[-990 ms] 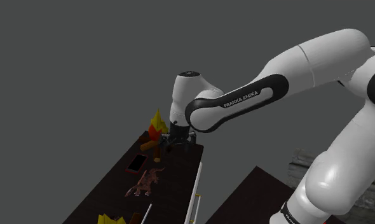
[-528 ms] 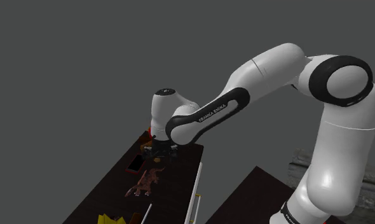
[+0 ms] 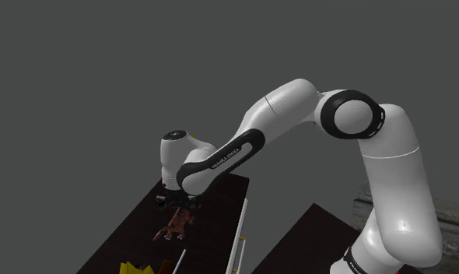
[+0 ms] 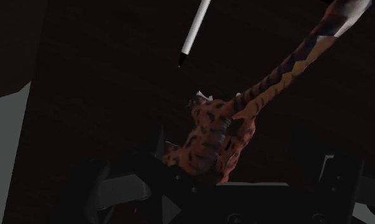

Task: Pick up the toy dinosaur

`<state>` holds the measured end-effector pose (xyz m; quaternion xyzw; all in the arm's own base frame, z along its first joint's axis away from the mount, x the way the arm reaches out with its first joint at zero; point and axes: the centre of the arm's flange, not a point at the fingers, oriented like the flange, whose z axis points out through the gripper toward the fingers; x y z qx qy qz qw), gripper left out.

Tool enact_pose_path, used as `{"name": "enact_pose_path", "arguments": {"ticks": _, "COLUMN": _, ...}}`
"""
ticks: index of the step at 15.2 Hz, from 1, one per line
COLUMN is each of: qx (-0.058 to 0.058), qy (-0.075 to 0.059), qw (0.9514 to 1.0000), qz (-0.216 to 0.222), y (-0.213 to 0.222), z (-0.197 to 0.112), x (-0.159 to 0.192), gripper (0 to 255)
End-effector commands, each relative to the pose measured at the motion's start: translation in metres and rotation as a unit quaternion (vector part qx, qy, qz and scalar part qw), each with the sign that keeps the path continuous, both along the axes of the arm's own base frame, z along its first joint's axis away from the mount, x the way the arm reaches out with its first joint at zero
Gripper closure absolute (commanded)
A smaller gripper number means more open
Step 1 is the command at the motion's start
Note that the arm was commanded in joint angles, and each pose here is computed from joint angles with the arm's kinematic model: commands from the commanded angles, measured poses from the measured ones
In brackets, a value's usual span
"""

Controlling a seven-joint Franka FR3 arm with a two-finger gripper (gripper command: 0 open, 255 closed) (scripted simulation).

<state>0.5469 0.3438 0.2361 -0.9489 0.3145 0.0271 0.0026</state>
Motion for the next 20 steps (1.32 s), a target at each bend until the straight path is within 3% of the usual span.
{"name": "enact_pose_path", "arguments": {"ticks": 1, "qx": -0.001, "qy": 0.004, "qw": 1.0000, "qz": -0.007, "y": 0.008, "z": -0.013, "x": 0.006, "gripper": 0}}
{"name": "enact_pose_path", "arguments": {"ticks": 10, "qx": -0.001, "qy": 0.004, "qw": 1.0000, "qz": -0.007, "y": 0.008, "z": -0.053, "x": 0.006, "gripper": 0}}
{"name": "enact_pose_path", "arguments": {"ticks": 11, "qx": -0.001, "qy": 0.004, "qw": 1.0000, "qz": -0.007, "y": 0.008, "z": -0.053, "x": 0.006, "gripper": 255}}
{"name": "enact_pose_path", "arguments": {"ticks": 20, "qx": -0.001, "qy": 0.004, "qw": 1.0000, "qz": -0.007, "y": 0.008, "z": -0.053, "x": 0.006, "gripper": 255}}
